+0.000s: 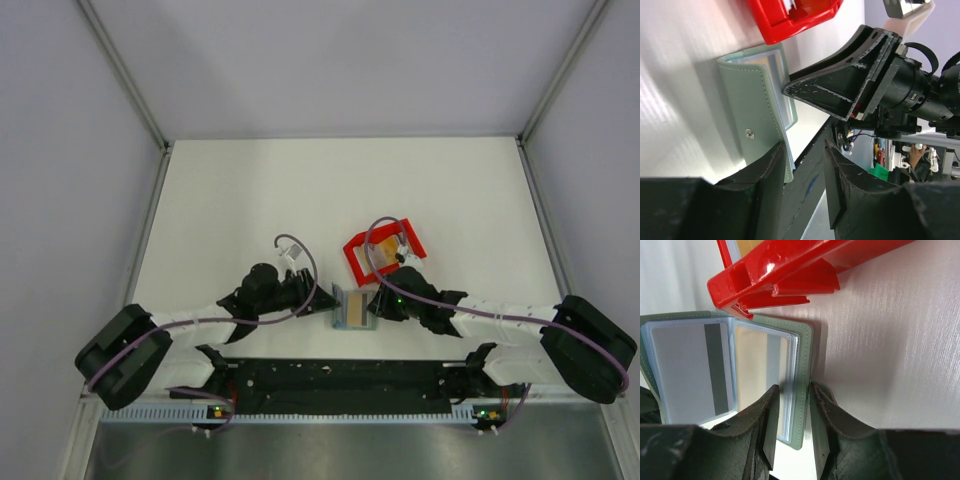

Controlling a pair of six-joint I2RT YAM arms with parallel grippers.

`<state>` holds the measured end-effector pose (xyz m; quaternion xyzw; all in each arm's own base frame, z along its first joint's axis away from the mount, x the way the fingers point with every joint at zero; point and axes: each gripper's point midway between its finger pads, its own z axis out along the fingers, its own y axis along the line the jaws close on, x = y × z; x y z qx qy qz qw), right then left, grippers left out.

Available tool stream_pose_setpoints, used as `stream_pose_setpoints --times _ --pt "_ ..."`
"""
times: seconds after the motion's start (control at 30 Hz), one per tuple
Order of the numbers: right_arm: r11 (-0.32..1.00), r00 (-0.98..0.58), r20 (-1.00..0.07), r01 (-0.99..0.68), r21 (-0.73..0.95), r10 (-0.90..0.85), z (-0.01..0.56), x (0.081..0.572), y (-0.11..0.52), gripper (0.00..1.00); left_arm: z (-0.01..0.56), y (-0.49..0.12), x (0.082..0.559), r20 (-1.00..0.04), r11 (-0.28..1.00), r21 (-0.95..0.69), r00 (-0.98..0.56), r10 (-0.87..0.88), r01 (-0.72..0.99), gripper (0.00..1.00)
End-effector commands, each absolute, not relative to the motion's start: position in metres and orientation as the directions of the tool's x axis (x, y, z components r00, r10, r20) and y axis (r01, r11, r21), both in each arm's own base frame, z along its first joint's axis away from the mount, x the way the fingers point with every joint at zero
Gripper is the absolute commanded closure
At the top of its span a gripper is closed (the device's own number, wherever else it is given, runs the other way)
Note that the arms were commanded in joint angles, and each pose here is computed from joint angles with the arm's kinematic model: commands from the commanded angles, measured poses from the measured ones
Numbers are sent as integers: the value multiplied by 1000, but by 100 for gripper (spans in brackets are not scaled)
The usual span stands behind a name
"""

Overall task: Put the credit cards into the card holder
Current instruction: Close the card holder at the center of the board.

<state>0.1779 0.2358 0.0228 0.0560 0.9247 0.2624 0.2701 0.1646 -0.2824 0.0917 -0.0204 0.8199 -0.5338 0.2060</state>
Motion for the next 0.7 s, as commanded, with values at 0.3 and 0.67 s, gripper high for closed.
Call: stream_pose_setpoints --times 0.3,0.67 --pt "865 -838 -473 -4 501 270 21 176 224 66 121 -340 156 -334 302 -914 -926 -174 273 59" --pt "885 -755 -571 26 466 322 51 183 192 64 126 -356 148 -390 310 -886 -915 -99 344 57"
